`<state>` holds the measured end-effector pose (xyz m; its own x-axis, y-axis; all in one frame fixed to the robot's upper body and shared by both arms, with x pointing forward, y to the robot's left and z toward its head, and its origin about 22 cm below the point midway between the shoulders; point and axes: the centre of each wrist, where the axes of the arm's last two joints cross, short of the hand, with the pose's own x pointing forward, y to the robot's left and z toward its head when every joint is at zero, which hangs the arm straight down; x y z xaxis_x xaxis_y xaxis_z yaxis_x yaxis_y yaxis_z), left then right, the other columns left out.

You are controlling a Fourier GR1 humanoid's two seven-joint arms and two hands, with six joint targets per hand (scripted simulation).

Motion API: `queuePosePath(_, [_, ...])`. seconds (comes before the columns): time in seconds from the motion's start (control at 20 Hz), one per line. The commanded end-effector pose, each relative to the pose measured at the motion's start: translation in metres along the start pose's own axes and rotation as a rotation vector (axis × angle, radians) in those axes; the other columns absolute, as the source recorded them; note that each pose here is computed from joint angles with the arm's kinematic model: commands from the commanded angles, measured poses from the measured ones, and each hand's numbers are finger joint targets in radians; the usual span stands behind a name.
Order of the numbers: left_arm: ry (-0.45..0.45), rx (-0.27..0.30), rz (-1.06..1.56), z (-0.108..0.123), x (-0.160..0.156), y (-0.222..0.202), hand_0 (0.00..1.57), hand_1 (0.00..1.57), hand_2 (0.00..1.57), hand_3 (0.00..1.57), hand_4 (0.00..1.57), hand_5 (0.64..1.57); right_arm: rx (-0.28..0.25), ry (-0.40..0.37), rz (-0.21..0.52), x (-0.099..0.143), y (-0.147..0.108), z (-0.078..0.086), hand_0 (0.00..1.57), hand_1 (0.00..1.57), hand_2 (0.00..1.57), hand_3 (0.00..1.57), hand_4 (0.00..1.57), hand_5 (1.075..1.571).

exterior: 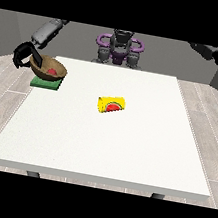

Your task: Pick the cup and pour the ball into the bowl, then pick the bowl and place it on the pad

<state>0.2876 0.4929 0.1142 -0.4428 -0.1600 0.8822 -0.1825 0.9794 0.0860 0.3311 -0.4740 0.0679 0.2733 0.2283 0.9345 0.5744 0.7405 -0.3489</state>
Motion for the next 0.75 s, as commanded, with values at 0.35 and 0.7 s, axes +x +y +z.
queuePosePath(0.35, [0.068,-0.082,0.007,-0.013,-0.004,-0.041,0.0,0.0,0.0,0.0,1.08,1.567,0.086,0.072,0.02,0.011,0.012,-0.006,0.0,0.0,0.0,0.12,0.0,1.369])
queuePosePath(0.7, [0.325,-0.116,0.004,0.024,-0.05,-0.094,0.0,0.0,0.0,0.0,0.9,1.559,0.282,0.061,0.005,0.036,0.053,-0.001,0.0,0.0,0.0,0.0,0.48,1.434])
